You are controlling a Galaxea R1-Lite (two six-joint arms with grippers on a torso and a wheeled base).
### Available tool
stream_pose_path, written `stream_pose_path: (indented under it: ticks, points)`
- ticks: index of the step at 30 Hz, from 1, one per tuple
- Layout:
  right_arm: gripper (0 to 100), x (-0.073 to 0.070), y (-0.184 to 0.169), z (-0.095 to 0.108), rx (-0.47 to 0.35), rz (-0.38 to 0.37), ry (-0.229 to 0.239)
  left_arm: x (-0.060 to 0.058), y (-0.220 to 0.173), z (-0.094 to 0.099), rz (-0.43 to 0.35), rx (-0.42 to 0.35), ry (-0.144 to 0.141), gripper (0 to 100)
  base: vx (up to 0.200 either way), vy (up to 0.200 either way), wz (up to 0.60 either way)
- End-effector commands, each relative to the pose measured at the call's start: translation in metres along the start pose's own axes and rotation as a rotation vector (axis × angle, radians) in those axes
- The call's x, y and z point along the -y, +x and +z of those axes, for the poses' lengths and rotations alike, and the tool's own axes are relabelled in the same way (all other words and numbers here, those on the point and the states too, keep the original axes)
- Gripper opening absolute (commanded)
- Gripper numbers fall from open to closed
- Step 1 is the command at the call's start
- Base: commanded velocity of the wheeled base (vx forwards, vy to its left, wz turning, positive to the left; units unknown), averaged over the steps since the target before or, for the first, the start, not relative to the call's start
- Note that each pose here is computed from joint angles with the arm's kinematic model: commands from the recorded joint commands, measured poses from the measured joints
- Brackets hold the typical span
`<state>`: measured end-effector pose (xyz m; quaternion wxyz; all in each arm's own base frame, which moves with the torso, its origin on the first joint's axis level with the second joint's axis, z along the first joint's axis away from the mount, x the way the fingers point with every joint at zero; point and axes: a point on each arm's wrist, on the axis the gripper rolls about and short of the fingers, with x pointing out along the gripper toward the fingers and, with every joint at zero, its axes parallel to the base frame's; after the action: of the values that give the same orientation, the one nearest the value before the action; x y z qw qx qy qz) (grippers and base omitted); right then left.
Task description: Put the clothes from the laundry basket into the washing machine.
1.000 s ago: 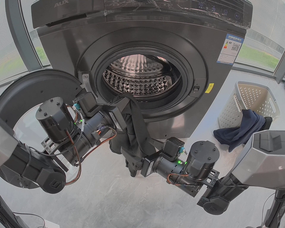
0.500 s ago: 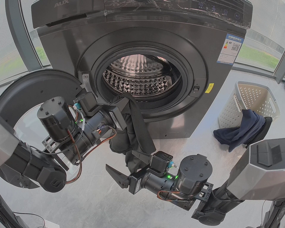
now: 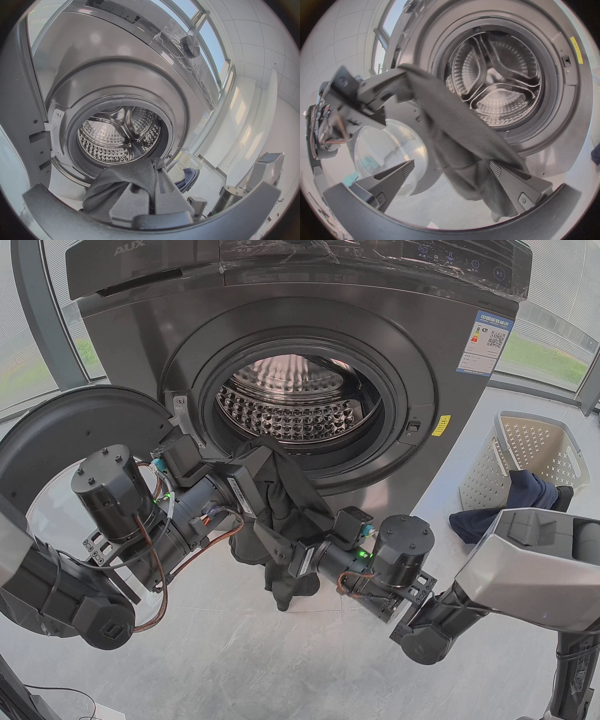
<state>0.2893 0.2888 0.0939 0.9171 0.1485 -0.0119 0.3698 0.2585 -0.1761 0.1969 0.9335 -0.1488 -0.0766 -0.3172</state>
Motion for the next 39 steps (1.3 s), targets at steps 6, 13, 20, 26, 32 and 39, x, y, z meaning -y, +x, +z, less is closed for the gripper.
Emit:
stream_pose_path:
  ticks: [6, 13, 20, 26, 32, 39]
  points:
    - [100, 0.038, 0.004, 0.01, 0.061, -0.083, -0.013, 0.002, -0.004, 0.004, -0.008, 0.01, -0.002, 0, 0.0, 0.0, 0.0]
    - [100, 0.032, 0.005, 0.008, 0.065, -0.071, -0.011, 0.002, -0.005, 0.004, -0.005, 0.008, -0.002, 0, 0.0, 0.0, 0.0]
    - [100, 0.022, 0.006, 0.003, 0.055, -0.05, -0.013, 0.002, -0.004, 0.004, -0.008, 0.01, -0.002, 0, 0.0, 0.0, 0.0]
    - [100, 0.031, 0.022, -0.015, 0.056, -0.061, -0.015, 0.002, -0.005, 0.003, -0.004, 0.008, -0.003, 0, 0.0, 0.0, 0.0]
    - [0, 0.031, 0.028, -0.014, 0.082, -0.068, -0.016, 0.0, -0.005, 0.005, 0.002, 0.014, 0.0, 0, 0.0, 0.0, 0.0]
    - [0, 0.022, 0.009, 0.01, 0.09, -0.063, -0.018, -0.002, -0.005, 0.003, 0.007, 0.009, -0.001, 0, 0.0, 0.0, 0.0]
